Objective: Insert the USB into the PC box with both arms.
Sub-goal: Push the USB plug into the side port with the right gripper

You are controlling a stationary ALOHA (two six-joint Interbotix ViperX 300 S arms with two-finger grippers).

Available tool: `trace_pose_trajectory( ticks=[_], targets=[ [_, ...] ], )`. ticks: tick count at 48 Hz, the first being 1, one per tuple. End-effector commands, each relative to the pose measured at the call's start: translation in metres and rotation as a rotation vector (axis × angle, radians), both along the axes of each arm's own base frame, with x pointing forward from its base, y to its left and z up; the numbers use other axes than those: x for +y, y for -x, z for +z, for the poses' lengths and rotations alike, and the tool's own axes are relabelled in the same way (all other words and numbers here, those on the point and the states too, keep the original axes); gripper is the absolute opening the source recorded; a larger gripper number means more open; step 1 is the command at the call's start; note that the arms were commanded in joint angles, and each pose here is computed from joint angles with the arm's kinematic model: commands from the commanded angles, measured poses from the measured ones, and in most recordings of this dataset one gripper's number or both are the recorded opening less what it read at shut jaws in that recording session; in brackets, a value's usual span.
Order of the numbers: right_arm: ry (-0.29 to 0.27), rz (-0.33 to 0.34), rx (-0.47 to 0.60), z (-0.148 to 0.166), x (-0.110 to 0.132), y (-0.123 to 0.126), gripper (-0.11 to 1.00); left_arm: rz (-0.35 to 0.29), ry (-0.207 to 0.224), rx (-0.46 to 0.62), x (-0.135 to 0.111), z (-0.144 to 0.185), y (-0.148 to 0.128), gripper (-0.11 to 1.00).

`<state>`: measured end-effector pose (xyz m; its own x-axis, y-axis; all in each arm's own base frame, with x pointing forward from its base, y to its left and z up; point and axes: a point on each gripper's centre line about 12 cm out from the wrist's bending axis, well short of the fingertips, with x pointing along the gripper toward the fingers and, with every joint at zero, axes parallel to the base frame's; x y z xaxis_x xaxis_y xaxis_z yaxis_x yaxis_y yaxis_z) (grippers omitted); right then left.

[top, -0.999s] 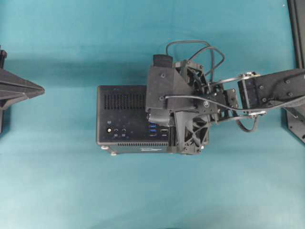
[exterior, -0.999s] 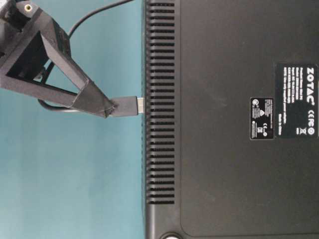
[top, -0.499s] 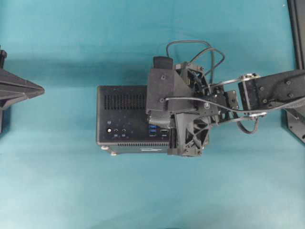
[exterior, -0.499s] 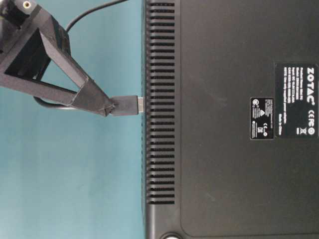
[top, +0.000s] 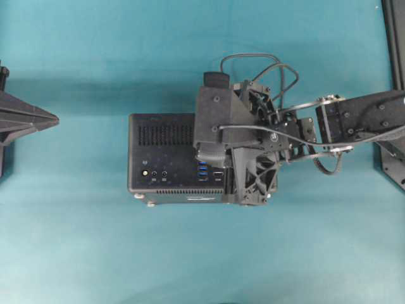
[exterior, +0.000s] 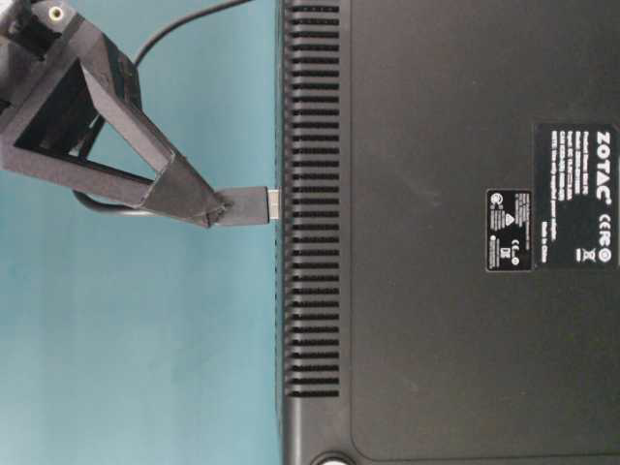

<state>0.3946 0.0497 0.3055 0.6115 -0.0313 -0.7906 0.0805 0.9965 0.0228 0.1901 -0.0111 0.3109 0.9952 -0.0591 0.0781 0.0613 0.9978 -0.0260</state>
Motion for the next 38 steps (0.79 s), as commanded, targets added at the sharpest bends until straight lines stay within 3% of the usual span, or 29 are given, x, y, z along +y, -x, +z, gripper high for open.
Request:
trace_pose_trajectory(
  ticks=[1,22,38],
  targets=[
    [0.003,-0.01,0.001,0.002,-0.004,0.001,0.12,-0.003,0.001,-0.009,-0.001,0.004,-0.001,0.0],
    [-0.036,0.026,-0.002,0.003,0.016,0.003,0.12,-0.003,0.0,-0.003,-0.001,0.002,-0.001,0.0],
    [-0.031,-0.003,0.019,-0.005,0.004,0.003,0.12,-0.003,0.0,-0.003,-0.001,0.001,-0.001,0.0]
  ],
)
